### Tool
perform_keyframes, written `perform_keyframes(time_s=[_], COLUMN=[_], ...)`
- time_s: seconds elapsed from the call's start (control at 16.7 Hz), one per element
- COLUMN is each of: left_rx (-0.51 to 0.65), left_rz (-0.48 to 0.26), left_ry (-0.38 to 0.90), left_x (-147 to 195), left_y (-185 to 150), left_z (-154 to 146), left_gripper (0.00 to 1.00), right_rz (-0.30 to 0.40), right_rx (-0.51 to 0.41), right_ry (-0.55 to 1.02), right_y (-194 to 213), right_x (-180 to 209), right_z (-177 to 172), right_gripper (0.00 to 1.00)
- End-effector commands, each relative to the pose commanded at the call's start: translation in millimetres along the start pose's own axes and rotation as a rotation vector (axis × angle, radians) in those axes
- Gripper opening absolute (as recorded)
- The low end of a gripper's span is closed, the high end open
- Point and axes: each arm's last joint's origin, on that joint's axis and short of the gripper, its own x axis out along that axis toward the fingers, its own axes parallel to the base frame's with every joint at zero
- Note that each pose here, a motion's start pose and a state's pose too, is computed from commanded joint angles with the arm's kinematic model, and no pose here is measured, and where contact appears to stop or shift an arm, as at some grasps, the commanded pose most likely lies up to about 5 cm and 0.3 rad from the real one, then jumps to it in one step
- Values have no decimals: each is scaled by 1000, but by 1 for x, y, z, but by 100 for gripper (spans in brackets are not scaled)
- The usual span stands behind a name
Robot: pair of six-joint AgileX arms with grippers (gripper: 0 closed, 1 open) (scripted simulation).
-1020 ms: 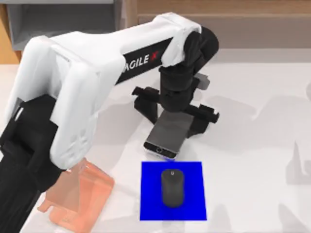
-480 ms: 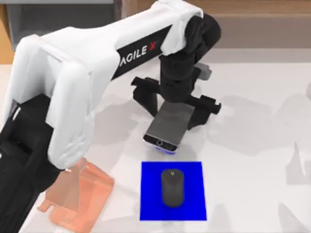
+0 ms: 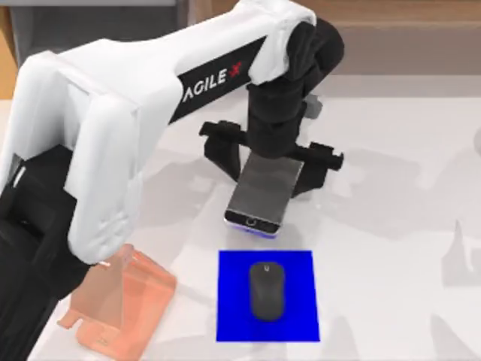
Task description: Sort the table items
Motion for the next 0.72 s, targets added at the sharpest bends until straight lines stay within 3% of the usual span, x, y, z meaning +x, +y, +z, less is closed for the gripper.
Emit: perform_keyframes(time_s=[0.36,0.72], left_rx=[-428,-1100], left_rz=[53,31], left_ry=[-78,-245], left_x=[-32,-81], left_y=[-8,-10], left_z=[-22,-63], left_gripper=[0,0], right_rz=[0,0], right_rx=[0,0], right_ry=[0,0], right_y=[0,0], right_x=[0,0], right_z=[0,0], right_gripper=[100,100])
